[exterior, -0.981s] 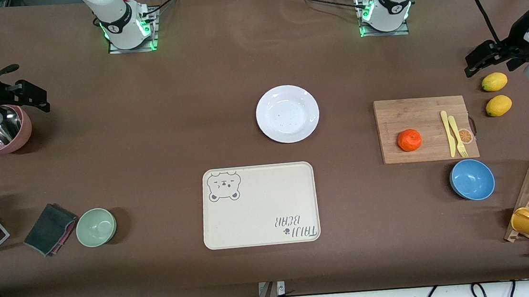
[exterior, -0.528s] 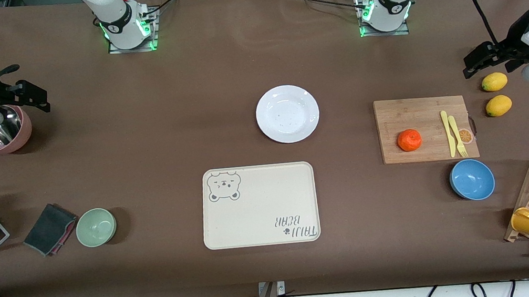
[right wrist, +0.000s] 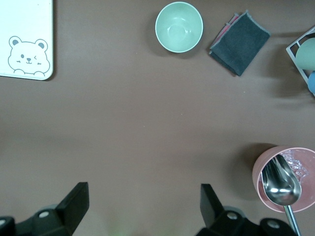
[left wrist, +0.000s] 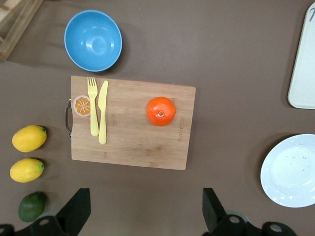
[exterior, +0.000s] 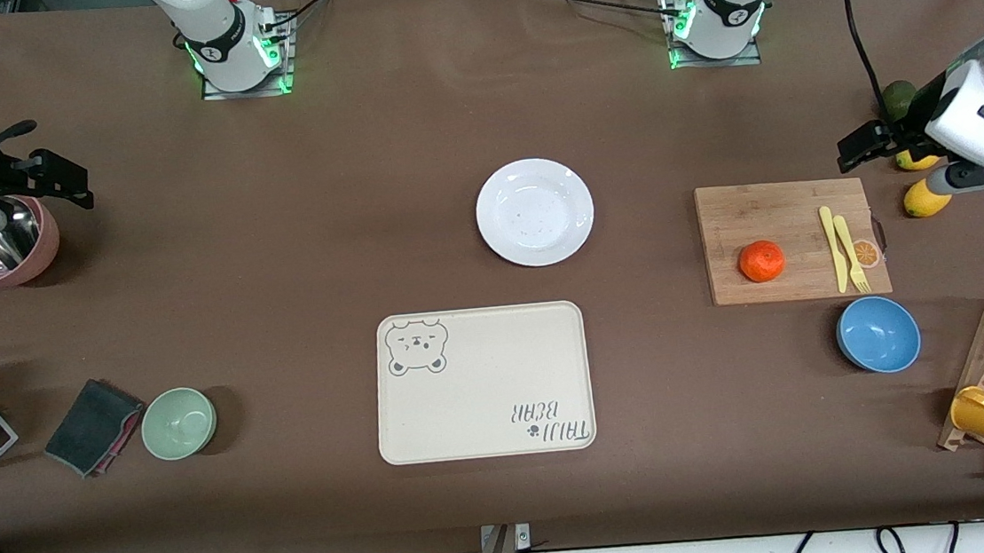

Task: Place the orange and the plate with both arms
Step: 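Reach the left gripper down to the orange on the cutting board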

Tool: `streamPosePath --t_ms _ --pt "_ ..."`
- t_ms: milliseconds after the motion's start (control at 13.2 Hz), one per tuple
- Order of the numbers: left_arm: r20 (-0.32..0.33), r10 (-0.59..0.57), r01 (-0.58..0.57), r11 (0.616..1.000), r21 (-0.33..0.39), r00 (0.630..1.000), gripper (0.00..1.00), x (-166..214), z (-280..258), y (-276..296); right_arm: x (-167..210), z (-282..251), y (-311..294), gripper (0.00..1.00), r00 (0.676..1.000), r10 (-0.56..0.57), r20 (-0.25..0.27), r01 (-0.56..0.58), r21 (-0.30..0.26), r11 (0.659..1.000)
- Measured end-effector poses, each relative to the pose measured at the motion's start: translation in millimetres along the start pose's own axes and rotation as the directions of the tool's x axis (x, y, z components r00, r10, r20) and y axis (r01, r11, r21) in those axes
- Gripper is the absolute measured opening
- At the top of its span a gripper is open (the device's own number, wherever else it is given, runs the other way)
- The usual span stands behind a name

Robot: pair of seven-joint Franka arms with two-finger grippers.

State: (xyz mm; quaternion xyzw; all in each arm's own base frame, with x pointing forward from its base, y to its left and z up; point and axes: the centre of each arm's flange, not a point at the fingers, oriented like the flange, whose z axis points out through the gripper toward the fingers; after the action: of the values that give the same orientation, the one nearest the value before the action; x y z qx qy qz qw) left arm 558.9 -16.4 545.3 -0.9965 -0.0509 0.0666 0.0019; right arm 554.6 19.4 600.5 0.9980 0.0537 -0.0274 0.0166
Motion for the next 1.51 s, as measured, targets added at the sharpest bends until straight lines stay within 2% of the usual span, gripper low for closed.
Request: streamPosePath --t_ms 302,604,1057,1509 --pt "0.047 -0.001 0.001 1.0 0.005 0.999 1.0 3 28 -1 0 0 0 1.0 1.0 0.0 0.0 0.0 0.0 1.0" --pt "0.037 -0.002 0.002 1.0 0.002 0.999 1.0 17 81 0 0 0 0 1.0 1.0 0.0 0.001 0.0 0.0 1.0" --pt "-0.005 -0.002 0.002 1.0 -0.007 1.0 1.0 26 165 1 0 1 0 1.0 1.0 0.004 0.002 -0.004 0.0 1.0" --pt "-0.084 -0.004 0.002 1.0 -0.026 0.996 1.0 44 263 4 0 1 1 1.0 1.0 0.007 0.002 -0.007 0.0 1.0"
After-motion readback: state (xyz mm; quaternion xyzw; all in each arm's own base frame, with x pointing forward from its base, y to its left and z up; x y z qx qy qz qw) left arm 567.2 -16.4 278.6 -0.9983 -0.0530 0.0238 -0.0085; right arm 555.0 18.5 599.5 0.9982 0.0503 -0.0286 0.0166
